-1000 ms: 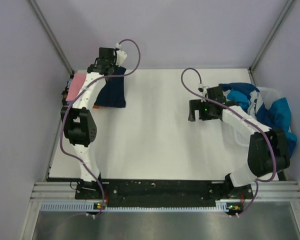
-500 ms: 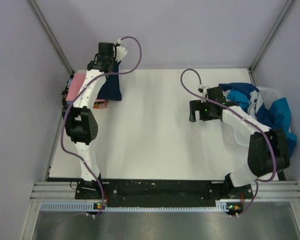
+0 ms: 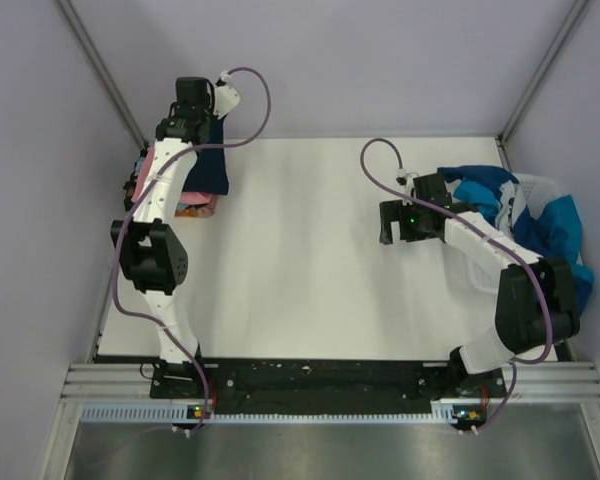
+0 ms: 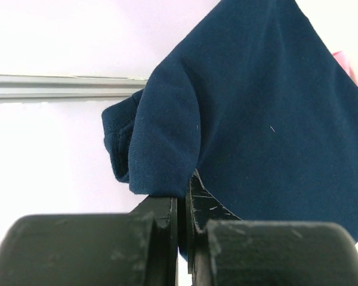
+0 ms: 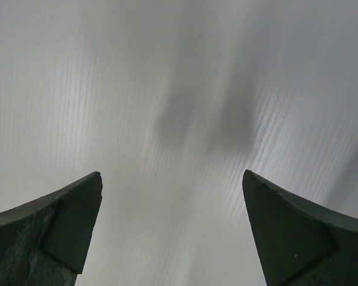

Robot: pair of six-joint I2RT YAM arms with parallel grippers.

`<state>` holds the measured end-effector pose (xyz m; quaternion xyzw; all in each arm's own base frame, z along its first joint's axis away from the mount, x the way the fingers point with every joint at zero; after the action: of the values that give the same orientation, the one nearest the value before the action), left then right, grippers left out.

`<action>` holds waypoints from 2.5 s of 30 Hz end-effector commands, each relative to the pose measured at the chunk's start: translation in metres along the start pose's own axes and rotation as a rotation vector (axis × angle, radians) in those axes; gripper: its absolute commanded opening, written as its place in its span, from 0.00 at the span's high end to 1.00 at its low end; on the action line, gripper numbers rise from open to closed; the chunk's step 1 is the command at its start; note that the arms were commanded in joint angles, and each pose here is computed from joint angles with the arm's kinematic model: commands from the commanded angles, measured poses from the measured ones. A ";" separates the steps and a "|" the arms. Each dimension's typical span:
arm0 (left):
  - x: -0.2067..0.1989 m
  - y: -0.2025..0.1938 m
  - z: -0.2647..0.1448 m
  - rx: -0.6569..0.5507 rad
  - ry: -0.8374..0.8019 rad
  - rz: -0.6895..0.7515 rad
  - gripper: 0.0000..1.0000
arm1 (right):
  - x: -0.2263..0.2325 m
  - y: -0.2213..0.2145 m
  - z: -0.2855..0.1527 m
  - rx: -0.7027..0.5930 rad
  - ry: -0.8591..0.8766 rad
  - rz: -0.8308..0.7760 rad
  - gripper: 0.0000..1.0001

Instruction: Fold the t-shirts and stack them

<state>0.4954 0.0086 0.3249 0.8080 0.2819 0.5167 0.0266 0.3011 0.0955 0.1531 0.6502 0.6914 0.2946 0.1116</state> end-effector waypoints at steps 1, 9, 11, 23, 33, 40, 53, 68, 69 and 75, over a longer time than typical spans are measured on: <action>0.055 -0.001 -0.030 -0.070 0.159 -0.018 1.00 | 0.002 0.007 -0.009 -0.047 -0.006 -0.028 0.01; 0.057 -0.022 0.020 -0.009 0.206 0.045 1.00 | 0.000 0.007 -0.012 -0.044 -0.015 -0.039 0.01; 0.056 -0.023 0.034 0.009 0.232 0.074 1.00 | 0.000 0.006 -0.013 -0.043 -0.017 -0.044 0.01; 0.052 -0.066 0.108 0.127 0.291 0.103 1.00 | -0.004 0.003 -0.020 -0.040 -0.044 -0.067 0.01; 0.052 -0.092 0.132 0.259 0.419 0.080 0.30 | -0.003 0.002 -0.021 -0.033 -0.038 -0.065 0.01; 0.052 -0.061 0.068 0.077 0.255 -0.136 0.29 | -0.002 -0.004 -0.019 -0.016 -0.034 -0.070 0.01; -0.105 -0.028 0.028 -0.043 -0.358 0.081 0.41 | 0.001 -0.009 -0.017 -0.006 -0.012 -0.077 0.01; -0.125 -0.027 0.062 0.098 -0.274 0.115 0.59 | 0.001 -0.012 -0.014 0.005 -0.001 -0.083 0.01; -0.123 -0.026 0.062 0.095 -0.259 0.114 0.64 | 0.001 -0.013 -0.013 0.006 -0.002 -0.084 0.01; -0.114 -0.017 0.063 0.059 -0.186 0.121 0.67 | 0.001 -0.014 -0.013 0.008 0.002 -0.082 0.01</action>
<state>0.4962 -0.0144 0.1655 0.8981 0.2438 0.3659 -0.0108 0.2811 0.0892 0.1470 0.6377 0.7156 0.2623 0.1115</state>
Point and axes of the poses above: each gripper's point midway between its finger pads, its own z axis out along the fingers, its own x axis along the line the jaws close on, y = z × x, the point moved 8 cm from there along -z, back along the fingers, and after that the axes turned 8 degrees about z, right-handed, at the moved point
